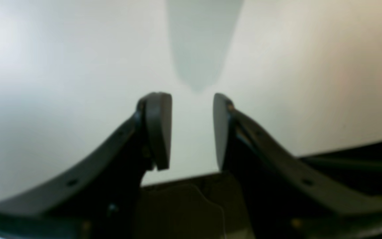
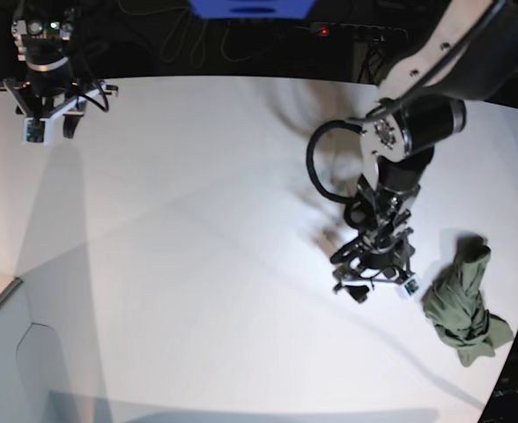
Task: Layout the t-shirt on the table in an organized manner, then fold the t-shirt properly
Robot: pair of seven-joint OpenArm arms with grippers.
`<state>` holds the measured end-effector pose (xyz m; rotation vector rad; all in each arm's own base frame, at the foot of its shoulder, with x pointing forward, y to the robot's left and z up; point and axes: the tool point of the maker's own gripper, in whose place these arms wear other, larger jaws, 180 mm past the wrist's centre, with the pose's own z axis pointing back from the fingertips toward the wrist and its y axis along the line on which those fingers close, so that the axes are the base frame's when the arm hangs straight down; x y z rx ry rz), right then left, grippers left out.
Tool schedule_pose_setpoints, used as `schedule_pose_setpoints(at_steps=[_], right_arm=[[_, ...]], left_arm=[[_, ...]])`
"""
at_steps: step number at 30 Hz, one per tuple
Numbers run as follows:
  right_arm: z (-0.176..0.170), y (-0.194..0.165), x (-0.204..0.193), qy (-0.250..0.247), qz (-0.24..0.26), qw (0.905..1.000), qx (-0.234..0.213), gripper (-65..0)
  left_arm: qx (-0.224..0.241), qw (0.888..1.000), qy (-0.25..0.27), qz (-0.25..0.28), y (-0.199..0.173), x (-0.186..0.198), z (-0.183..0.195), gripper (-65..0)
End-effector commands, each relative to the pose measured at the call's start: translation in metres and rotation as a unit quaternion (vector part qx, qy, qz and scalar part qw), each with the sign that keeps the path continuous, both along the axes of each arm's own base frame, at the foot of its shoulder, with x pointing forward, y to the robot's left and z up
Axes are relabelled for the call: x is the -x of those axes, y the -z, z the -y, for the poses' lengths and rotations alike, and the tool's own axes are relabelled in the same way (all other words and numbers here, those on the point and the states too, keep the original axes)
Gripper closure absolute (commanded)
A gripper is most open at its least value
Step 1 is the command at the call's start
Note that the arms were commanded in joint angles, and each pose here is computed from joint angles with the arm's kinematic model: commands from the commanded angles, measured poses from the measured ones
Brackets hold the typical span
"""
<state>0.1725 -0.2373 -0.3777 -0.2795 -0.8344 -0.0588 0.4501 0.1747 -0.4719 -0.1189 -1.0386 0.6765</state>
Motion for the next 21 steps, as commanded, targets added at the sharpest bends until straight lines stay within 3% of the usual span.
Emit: schedule_pose_setpoints(at_steps=[1,5,8,12,15,21], right_arm=[[0.002,-0.009,-0.005,-0.006,0.016,0.9998,0.009,-21.7],[0.001,-0.011,-0.009,-0.006,0.022,0.9997,0.007,-21.7],[0.001,-0.011,-0.011,-0.005,0.023,0.9997,0.007,-21.7],[0.001,-0.011,-0.012,-0.005,0.025,0.9997,0.006,-21.7],[0.001,-0.014,-0.019,-0.006,0.034,0.9994,0.006,-21.7],[-0.006,-0.016,-0.026,-0.013,0.041,0.9991,0.001,-21.7]], left_arm=[[0.010,0.998,-0.010,-0.058,0.023,0.020,-0.005,-44.9],[-0.011,0.999,-0.016,-0.030,0.008,0.012,-0.018,-44.9],[-0.054,0.998,0.000,0.015,-0.021,0.000,-0.029,-44.9],[-0.119,0.988,0.049,0.088,-0.081,-0.006,-0.027,-44.9],[-0.152,0.978,0.053,0.131,-0.126,-0.002,-0.039,-44.9],[-0.208,0.970,0.060,0.110,-0.154,0.008,-0.093,-45.2]])
